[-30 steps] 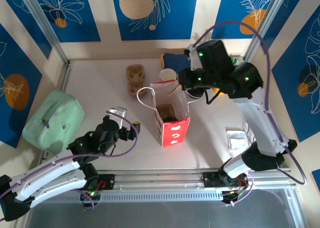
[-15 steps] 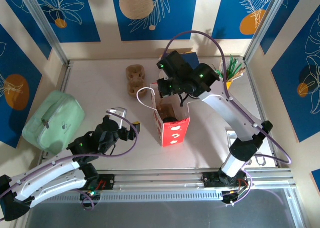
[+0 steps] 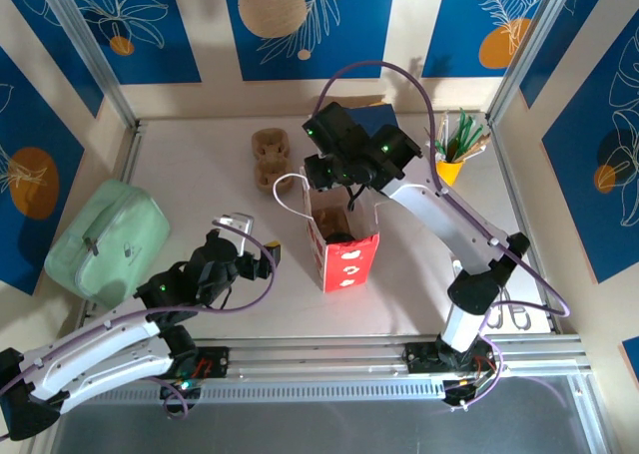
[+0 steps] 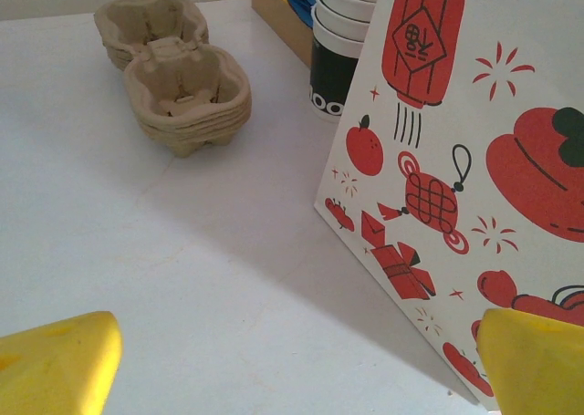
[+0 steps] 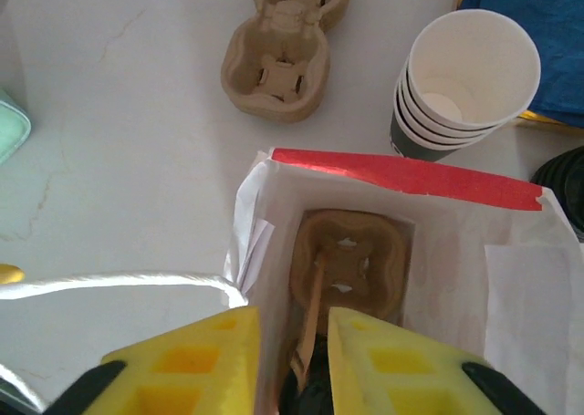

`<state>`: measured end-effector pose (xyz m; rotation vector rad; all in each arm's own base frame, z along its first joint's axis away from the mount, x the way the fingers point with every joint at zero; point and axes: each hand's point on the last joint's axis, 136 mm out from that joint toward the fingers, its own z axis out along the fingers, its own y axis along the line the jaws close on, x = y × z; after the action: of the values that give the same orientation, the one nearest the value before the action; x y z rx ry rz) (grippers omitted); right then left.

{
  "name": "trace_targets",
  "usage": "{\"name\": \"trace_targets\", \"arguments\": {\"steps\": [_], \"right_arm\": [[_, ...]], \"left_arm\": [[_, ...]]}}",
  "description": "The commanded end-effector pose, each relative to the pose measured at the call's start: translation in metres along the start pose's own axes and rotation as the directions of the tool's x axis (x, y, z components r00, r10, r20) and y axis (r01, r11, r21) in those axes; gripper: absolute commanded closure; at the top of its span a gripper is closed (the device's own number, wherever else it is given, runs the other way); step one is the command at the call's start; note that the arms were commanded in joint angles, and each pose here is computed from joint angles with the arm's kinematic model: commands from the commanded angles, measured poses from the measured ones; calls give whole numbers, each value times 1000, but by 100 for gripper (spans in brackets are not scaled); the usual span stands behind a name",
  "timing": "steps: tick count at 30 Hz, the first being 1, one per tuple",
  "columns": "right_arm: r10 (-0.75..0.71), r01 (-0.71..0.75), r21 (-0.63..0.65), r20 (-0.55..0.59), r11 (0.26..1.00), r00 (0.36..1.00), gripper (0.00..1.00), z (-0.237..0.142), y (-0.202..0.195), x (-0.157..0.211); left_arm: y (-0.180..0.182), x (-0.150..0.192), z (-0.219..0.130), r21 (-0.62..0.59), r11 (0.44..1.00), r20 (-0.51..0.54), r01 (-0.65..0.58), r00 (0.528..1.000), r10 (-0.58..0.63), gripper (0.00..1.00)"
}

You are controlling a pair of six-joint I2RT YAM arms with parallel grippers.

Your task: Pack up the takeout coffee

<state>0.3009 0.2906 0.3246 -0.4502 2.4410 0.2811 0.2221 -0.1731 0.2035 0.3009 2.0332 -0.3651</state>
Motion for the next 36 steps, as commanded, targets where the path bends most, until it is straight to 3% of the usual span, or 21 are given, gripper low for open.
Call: {"name": "trace_targets", "arguments": {"steps": [1,5,12,17,25,28,36], "right_arm": [[-13,11,23,53,1000,998,65,-18,-2,-9],[-34,28,62,98,998,995,57,-26,-11,-17],[-90,45,261,166,964,982,47,-26,-53,-40],[-37,-23,276,210,961,977,41,-21,-85,-58],[129,-191,219,271,957,954,39,-1,-148,-82],[148,-217,229,286,949,947,39,25,-170,-88],[231,-278,271,194,922,954,39,100,-208,-90]], "left_arm": [[1,-3,1,-3,1000,12,15,1000,-15,1],[0,-5,1,-1,1000,17,15,1000,-15,1],[-3,-8,4,6,1000,20,22,1000,-22,1],[1,-13,3,-22,1000,24,4,1000,-4,1],[5,-21,-5,-29,1000,63,-9,998,10,1],[6,-24,-7,-44,998,62,-39,997,42,0],[9,-33,-11,-67,996,73,-65,995,69,1]]}}
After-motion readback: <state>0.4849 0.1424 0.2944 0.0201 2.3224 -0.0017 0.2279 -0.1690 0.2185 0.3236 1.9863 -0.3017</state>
